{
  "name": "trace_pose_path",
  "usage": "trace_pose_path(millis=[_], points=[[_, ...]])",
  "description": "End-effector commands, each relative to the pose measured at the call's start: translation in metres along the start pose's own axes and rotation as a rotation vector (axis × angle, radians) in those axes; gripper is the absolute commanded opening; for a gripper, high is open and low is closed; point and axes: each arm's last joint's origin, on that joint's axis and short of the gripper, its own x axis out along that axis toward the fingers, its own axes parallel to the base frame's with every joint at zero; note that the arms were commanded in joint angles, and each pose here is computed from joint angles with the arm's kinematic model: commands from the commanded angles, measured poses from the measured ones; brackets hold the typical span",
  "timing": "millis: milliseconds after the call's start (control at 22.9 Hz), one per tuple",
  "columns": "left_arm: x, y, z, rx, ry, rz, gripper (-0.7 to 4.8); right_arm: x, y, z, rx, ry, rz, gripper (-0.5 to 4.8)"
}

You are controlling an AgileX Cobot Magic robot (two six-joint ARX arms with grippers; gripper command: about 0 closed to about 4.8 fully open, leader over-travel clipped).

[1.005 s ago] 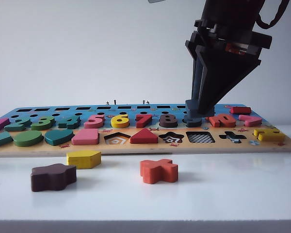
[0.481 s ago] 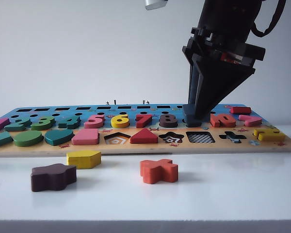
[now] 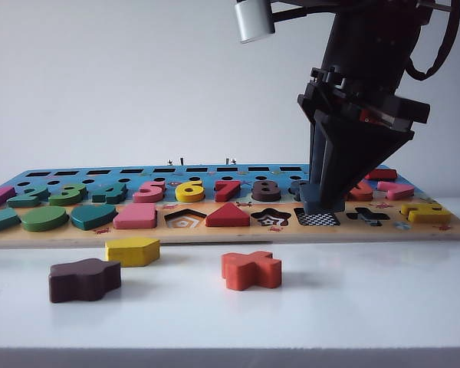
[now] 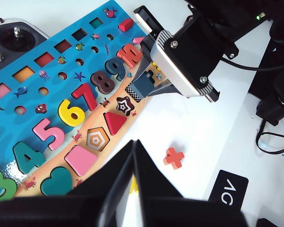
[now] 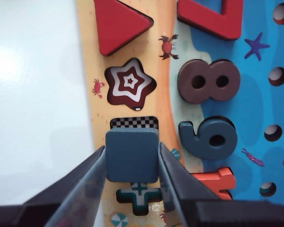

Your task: Insert the cube into the slot.

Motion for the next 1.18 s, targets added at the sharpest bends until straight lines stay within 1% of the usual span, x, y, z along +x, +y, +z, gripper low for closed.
trace_pose_path(millis=[44, 1180], points=[[-0.0007, -0.0005, 0.0018, 0.012, -0.010, -0.004, 0.17, -0.0007, -0.0019, 0.0016, -0.002, -0.021, -0.017, 0.62], [-0.0007, -0.0005, 0.0018, 0.011, -0.010, -0.004, 0.17, 0.0043, -0.0020, 0.0023, -0.008, -0.027, 0.004, 0.62]])
